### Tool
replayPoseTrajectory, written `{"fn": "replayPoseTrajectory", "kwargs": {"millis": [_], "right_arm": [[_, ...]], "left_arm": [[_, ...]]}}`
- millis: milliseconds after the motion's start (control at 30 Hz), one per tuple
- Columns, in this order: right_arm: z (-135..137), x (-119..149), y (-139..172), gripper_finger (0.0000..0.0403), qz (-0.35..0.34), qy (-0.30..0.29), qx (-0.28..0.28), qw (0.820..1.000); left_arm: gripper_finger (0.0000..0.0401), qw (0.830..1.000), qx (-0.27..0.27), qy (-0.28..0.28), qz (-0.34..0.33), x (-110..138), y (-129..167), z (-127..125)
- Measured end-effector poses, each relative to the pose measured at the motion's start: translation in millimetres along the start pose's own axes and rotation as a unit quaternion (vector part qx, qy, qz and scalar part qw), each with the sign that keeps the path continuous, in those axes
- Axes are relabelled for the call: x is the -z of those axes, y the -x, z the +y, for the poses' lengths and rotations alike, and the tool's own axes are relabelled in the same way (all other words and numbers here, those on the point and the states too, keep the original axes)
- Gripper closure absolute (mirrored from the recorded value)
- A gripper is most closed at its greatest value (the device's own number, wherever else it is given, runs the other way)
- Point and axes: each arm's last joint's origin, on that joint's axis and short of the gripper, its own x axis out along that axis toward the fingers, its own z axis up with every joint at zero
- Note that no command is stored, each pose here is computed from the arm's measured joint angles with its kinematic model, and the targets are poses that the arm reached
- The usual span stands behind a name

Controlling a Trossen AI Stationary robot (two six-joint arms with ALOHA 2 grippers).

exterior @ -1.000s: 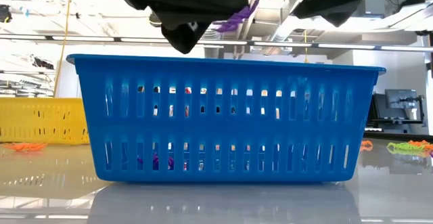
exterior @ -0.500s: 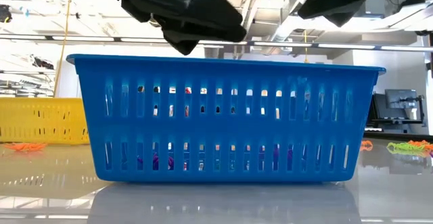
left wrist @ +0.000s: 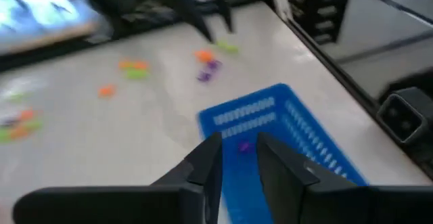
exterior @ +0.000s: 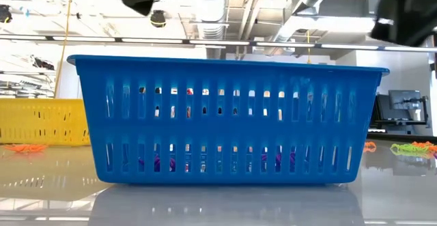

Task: Sort Halloween decoration
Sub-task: Put the orange spider toy into the yellow basket

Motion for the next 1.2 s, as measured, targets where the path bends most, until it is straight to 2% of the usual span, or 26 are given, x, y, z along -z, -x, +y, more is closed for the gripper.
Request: {"fn": "replayPoseTrajectory", "kwargs": {"millis": [100, 233, 333, 533, 633, 833, 967, 1033, 1200], "right_arm": [[-3.4, 4.1, 0.3, 0.0243, 0.04, -0.05, 0.007, 0.998], [-13.3, 5.8, 0.7, 0.0243, 0.11, -0.089, 0.026, 0.99], [-29.1, 3.1, 2.1, 0.0243, 0.159, -0.113, 0.069, 0.978], [-75.1, -9.2, 13.5, 0.0243, 0.215, -0.187, 0.218, 0.934], [-96.5, -19.4, 20.6, 0.0243, 0.231, -0.213, 0.263, 0.912], [-132.5, -40.3, 25.1, 0.0243, 0.229, -0.246, 0.276, 0.901], [-160.3, -37.9, 24.5, 0.0243, 0.243, -0.284, 0.29, 0.881], [-173.2, -38.9, 22.1, 0.0243, 0.231, -0.287, 0.29, 0.883], [-191.1, -49.6, 13.1, 0.0243, 0.164, -0.275, 0.265, 0.91]], "left_arm": [[0.0337, 0.997, -0.038, 0.024, -0.057, 4.8, 22.9, 12.6], [0.0345, 0.994, -0.037, 0.041, -0.091, 7.1, 48.9, 24.6], [0.0346, 0.992, -0.039, 0.041, -0.111, 5.4, 63.7, 31.4], [0.0346, 0.992, 0.018, 0.035, -0.117, 9.0, 75.8, 33.4], [0.0346, 0.993, 0.031, 0.03, -0.11, 10.4, 76.5, 32.9], [0.0346, 0.993, 0.031, 0.029, -0.108, 10.7, 76.4, 32.9], [0.0346, 0.994, 0.032, 0.028, -0.105, 11.4, 76.3, 32.8], [0.0346, 0.994, 0.032, 0.028, -0.104, 11.5, 76.2, 32.7], [0.0346, 0.994, 0.031, 0.027, -0.102, 11.8, 76.1, 32.7]]}}
